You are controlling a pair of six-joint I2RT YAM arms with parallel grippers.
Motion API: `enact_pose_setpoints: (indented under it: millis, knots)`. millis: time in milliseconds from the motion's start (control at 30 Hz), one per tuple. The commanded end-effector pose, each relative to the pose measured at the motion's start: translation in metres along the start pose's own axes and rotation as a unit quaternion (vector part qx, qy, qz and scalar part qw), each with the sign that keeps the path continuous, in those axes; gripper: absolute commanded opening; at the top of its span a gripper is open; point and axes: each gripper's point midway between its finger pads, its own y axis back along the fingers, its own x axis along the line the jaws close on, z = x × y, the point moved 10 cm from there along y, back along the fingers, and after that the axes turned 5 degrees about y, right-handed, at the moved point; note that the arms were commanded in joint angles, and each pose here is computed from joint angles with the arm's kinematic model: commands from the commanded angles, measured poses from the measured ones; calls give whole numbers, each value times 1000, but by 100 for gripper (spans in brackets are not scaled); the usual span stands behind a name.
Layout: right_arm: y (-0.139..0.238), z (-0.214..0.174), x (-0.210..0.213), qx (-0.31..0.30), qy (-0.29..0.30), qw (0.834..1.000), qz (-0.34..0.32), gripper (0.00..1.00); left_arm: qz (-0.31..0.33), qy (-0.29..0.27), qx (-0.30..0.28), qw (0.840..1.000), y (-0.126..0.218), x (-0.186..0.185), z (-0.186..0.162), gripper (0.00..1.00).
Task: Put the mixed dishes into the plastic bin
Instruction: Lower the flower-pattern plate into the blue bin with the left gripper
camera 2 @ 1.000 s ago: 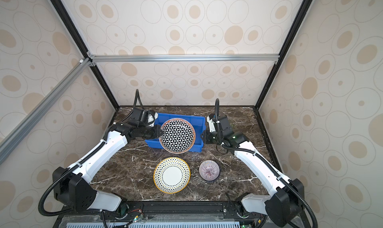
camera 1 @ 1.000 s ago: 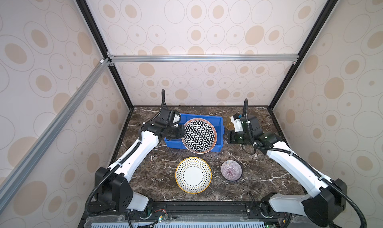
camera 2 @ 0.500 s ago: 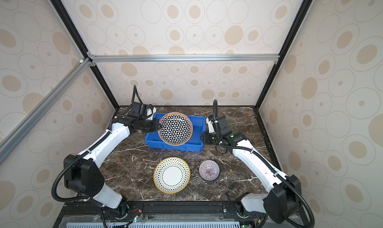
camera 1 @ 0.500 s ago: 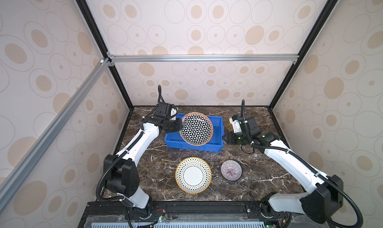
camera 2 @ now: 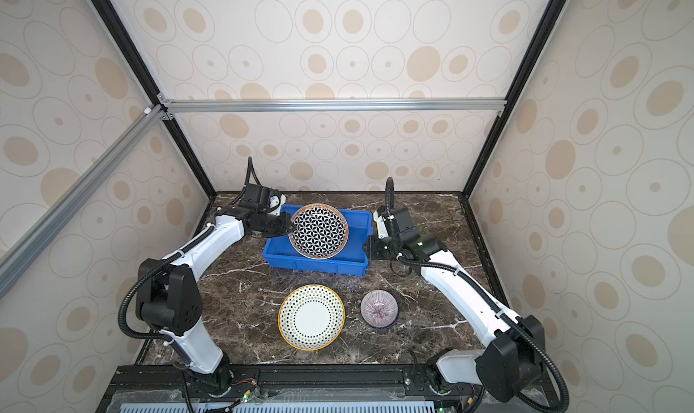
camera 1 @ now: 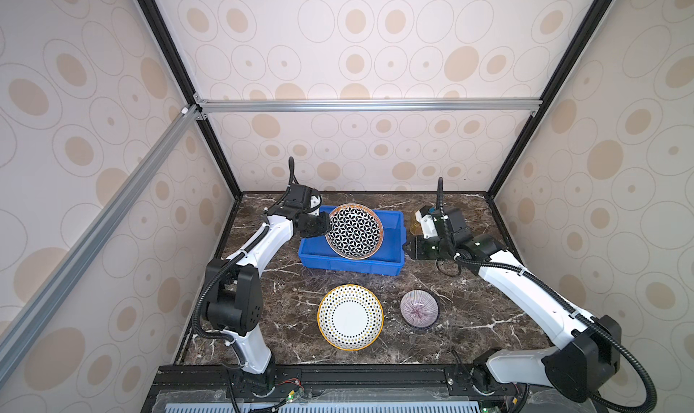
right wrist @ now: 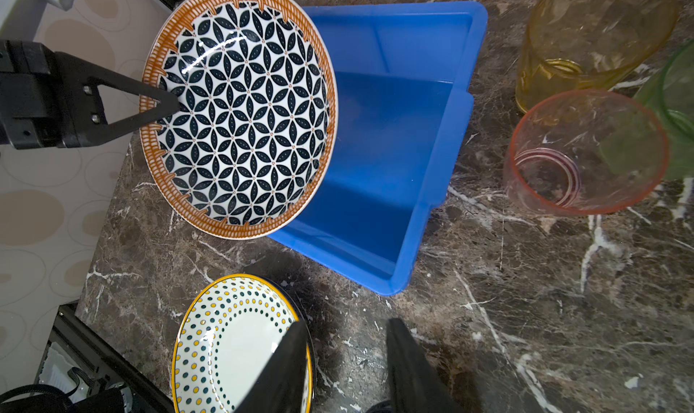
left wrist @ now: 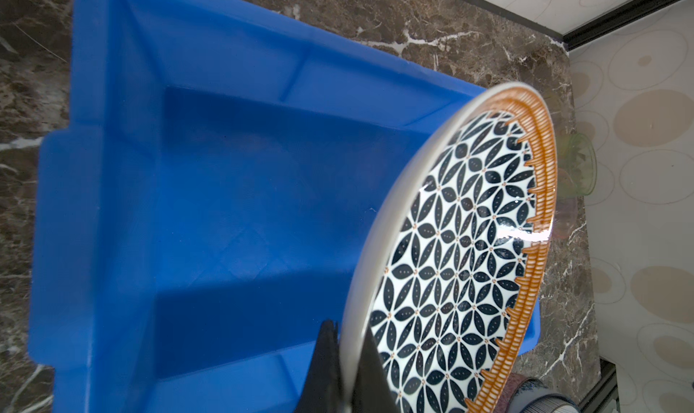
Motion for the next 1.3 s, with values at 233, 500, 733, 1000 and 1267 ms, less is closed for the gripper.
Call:
enact_pose_setpoints:
  millis: [233,500,733,1000,1267]
  knots:
    - [-2,4,0,13,-12,1000,3,38,-77,-32,-49,995,0,-21,36,0]
    - [-6,3,-1,19,-13,1000,1,38,-69,-33,-31,997,-20,-14,35,0]
    - [-7,3,-1,22,-14,1000,3,38,-68,-29,-18,997,-34,-10,31,0]
    - [-8,0,-2,28,-17,999,1,38,-64,-32,2,997,-52,-10,23,0]
    - [-11,-3,-3,34,-18,999,2,38,-59,-24,16,998,-64,-4,17,0]
